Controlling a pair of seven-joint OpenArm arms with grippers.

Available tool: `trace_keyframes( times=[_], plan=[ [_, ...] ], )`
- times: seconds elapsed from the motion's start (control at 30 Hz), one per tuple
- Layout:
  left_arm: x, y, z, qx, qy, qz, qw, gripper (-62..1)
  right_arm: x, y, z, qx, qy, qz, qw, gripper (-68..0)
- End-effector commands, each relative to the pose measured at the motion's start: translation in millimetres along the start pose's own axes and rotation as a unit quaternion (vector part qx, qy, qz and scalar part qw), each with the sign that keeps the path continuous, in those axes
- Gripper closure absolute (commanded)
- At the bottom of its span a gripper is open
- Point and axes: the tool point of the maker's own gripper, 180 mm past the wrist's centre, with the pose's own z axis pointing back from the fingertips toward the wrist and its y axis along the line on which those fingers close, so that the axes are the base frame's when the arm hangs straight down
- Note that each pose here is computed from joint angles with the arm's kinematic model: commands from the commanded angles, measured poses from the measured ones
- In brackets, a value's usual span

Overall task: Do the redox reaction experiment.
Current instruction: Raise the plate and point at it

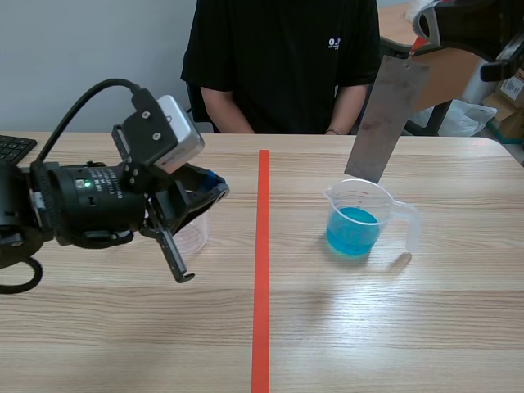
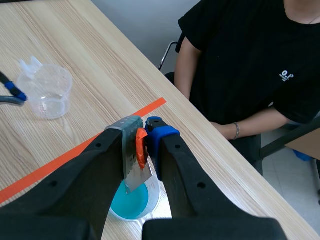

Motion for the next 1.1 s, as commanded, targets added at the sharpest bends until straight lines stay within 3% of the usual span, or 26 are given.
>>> trace_keyframes(
  times=[0.0, 0.23, 0.53, 0.87, 1.07],
  plan=[
    [1.4, -0.1, -8.6, 0.001, -0.002, -0.004, 1.0, -4.4, 8.5, -6.0, 3.5, -0.008, -0.011, 0.009, 0.9999, -1.5],
    [5.5, 7.8, -47.3, 0.01, -0.005, -0.004, 0.9999, -4.4, 8.5, -6.0, 3.5, -0.008, -0.011, 0.009, 0.9999, -1.5],
    [18.1, 0.6, -87.6, -0.008, -0.011, -0.015, 0.9998, -4.4, 8.7, -5.8, 3.3, -0.008, -0.012, 0.008, 0.9999, -1.5],
    [31.5, 0.0, -113.0, -0.012, -0.027, -0.017, 0.9994, -4.4, 8.7, -5.8, 3.3, -0.008, -0.012, 0.008, 0.9999, -1.5],
    [33.7, -13.0, -119.3, -0.039, -0.031, -0.017, 0.9986, -4.4, 8.7, -5.8, 3.3, -0.008, -0.012, 0.008, 0.9999, -1.5]
  ],
)
